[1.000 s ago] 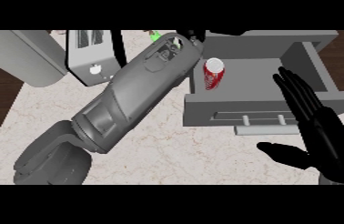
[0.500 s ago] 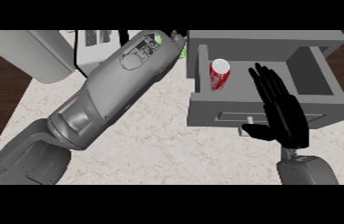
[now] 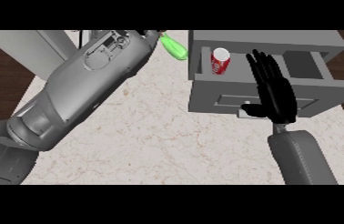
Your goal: Pick up the can, place it into the drawer and close the drawer
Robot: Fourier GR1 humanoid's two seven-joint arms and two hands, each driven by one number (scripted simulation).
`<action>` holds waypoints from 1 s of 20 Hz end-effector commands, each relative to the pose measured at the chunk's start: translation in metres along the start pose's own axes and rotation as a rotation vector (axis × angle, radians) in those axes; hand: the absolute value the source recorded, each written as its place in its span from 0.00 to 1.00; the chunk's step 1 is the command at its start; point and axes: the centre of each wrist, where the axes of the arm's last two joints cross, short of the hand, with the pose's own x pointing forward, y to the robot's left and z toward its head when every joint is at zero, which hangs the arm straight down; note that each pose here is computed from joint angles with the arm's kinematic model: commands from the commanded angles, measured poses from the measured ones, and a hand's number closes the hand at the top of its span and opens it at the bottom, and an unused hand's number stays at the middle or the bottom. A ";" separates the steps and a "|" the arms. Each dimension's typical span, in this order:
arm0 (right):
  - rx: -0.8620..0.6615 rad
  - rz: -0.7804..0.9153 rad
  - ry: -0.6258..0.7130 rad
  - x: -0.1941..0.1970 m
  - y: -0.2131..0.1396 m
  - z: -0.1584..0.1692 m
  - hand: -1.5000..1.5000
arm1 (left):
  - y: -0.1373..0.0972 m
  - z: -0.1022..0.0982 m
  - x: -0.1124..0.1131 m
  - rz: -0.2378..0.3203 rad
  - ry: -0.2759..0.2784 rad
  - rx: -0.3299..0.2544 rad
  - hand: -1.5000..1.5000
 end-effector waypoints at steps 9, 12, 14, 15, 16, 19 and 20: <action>-0.034 0.058 0.081 -0.015 0.042 -0.037 0.00 | 0.053 0.003 -0.008 -0.028 0.023 -0.002 0.00; -0.042 0.058 0.073 -0.006 0.047 -0.049 0.00 | 0.059 0.013 -0.014 -0.017 0.047 -0.012 0.00; -0.072 0.085 0.104 -0.002 0.039 -0.072 0.00 | 0.061 0.022 -0.024 -0.019 0.035 -0.037 0.00; -0.078 0.092 0.097 -0.020 0.042 -0.063 0.00 | 0.065 0.022 -0.015 -0.017 0.042 -0.021 0.00; -0.082 0.082 0.082 -0.016 0.040 -0.072 0.00 | 0.070 0.022 -0.019 -0.006 0.066 -0.030 0.00; -0.113 0.084 0.106 -0.003 0.042 -0.085 0.00 | 0.075 0.037 -0.052 -0.017 0.056 -0.026 0.00; -0.106 0.091 0.106 -0.005 0.029 -0.101 0.00 | 0.073 0.041 -0.047 -0.019 0.072 -0.044 0.00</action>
